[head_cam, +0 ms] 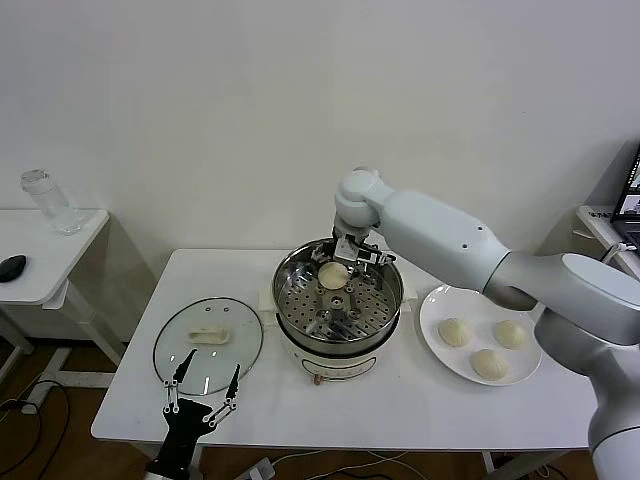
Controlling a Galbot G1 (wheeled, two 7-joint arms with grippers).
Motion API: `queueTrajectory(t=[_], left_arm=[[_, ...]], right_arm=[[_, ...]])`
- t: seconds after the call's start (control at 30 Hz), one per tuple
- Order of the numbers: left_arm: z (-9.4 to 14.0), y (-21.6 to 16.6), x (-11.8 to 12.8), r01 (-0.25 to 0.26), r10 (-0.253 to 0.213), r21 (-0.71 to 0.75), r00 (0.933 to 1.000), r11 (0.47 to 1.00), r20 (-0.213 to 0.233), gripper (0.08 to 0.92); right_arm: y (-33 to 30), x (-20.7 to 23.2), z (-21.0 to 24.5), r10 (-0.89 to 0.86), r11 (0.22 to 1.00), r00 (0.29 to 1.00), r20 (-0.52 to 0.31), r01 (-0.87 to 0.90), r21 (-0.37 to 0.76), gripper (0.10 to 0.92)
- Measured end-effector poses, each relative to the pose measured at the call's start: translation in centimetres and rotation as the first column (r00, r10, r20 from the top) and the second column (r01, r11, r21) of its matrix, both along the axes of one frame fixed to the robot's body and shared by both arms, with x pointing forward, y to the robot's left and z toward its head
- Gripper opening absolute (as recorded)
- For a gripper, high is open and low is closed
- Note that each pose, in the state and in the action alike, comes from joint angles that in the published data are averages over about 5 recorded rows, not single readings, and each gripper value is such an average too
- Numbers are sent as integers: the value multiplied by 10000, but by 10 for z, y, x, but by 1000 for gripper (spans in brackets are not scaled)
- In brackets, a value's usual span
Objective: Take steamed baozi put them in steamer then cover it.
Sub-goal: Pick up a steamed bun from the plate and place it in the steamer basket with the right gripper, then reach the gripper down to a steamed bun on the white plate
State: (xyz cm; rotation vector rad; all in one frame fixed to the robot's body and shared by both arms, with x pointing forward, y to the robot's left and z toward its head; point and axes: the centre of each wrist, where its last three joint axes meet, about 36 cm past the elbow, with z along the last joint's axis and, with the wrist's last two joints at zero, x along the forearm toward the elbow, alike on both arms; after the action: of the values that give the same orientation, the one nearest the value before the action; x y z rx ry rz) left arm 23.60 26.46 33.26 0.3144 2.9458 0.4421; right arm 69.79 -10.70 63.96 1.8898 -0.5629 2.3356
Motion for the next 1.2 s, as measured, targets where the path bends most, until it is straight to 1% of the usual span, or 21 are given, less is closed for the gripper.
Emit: queueTrajectory(t=[0.13,0.23,0.33,0.43,0.63,0.83,1.0,1.2], left_arm=[[0,-1,2,47,-47,-11,10000,10000,35,823],[0,-2,2,103,-103,-34,9999,9999,26,823],[0,-3,2,158,-158,-46,9999,9999,25,823],[0,-5,2,205,-205,-70,9998,9998,39,823],[0,-8,3,270,-269,-139,9996,9995,46,823],[0,-7,2,230,-229,-133,9997,9996,36,823],[0,-4,-1,160,-160,-76,9999,9998,16,823],[0,-5,-3,146,-146,-88,9999,9999,-18,823]], right_arm=[[-40,6,28,-1219,9920,9912,-523,1234,264,823],[-78,10,48,-2391,9688,9657,-1011,2443,418,823],[-120,12,58,-3635,9265,9184,-1564,3739,423,823],[-162,11,55,-4769,8695,8533,-2107,4931,287,823],[-232,3,21,-6406,7454,7133,-2844,6666,-72,823],[-271,-3,-28,-7255,6416,6021,-3332,7669,-111,823],[-284,-7,-66,-7627,5849,5413,-3540,8108,-206,823],[-294,-14,-105,-7899,5418,4964,-3601,8400,-305,823]])
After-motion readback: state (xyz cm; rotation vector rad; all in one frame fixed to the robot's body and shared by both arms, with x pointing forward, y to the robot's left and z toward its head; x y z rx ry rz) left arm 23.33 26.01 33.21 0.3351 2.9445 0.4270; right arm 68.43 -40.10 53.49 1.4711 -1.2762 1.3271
